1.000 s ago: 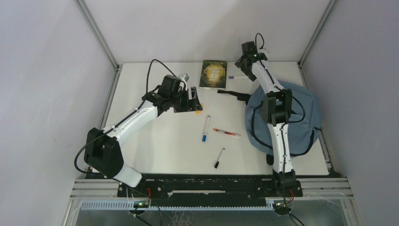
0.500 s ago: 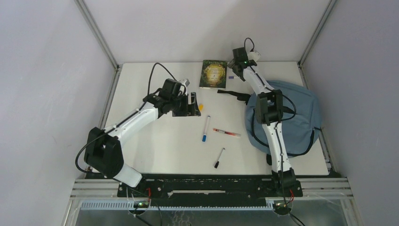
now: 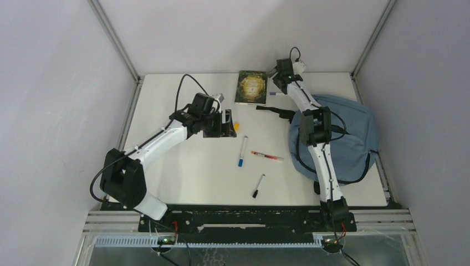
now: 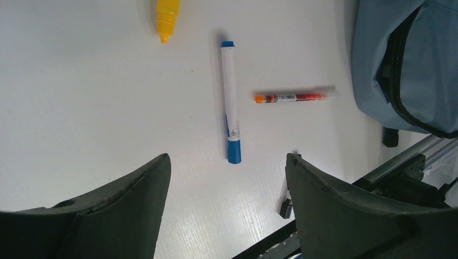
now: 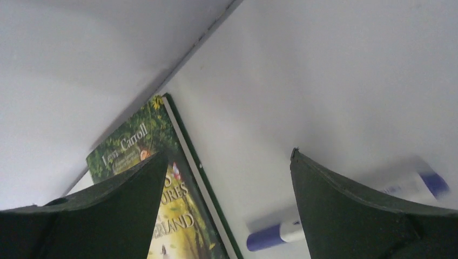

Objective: Pack the student bag
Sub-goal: Adjust the stationery at the center of the board, then pick up the stationery from the center of the board.

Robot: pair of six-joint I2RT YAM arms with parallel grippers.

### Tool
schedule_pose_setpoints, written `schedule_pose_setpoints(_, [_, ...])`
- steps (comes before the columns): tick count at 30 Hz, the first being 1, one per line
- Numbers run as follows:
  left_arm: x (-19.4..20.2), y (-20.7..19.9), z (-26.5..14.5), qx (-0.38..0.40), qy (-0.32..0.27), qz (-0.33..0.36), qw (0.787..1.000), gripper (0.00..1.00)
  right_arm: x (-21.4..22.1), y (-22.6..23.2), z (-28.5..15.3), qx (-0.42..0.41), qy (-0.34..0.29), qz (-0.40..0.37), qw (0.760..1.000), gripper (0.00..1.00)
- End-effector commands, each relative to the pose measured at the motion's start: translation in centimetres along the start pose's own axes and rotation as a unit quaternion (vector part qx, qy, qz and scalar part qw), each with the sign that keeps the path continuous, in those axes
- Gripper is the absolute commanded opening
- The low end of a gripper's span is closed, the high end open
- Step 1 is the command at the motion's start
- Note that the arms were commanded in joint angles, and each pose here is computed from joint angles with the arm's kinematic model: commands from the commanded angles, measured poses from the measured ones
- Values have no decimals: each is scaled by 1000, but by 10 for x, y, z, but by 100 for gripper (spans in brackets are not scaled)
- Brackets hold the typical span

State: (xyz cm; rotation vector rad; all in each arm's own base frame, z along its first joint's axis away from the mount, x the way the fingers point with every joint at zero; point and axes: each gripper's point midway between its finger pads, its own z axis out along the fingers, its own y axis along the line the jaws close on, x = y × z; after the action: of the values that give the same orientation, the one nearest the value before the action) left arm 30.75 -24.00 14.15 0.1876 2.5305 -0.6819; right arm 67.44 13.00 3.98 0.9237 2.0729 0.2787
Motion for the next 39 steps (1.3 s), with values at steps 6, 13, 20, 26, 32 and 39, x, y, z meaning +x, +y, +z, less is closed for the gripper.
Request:
schedule_pose_setpoints(6, [5, 1, 4, 9, 7, 3, 1000, 82, 10, -2, -22, -15, 62, 19, 998, 92])
schedule_pose_setpoints(13, [6, -3, 1, 19, 5, -4, 1000, 82, 6, -11, -59, -9, 82, -11, 997, 89])
schedule_pose_setpoints(20, [6, -6, -4, 26, -2, -10, 1000, 81, 3, -11, -73, -40, 113, -118, 986, 94])
schedule_pose_setpoints(26, [-3, -13, -11, 36, -25, -11, 999, 81, 19, -59, -72, 22, 175, -229, 957, 95])
schedule_pose_setpoints(32, [3, -14, -8, 41, -13, -18, 999, 81, 28, -97, -73, 71, 201, -269, 939, 76])
schedule_pose_setpoints(39, [5, -12, -9, 38, -17, -20, 999, 81, 34, -103, -74, 94, 211, -292, 928, 55])
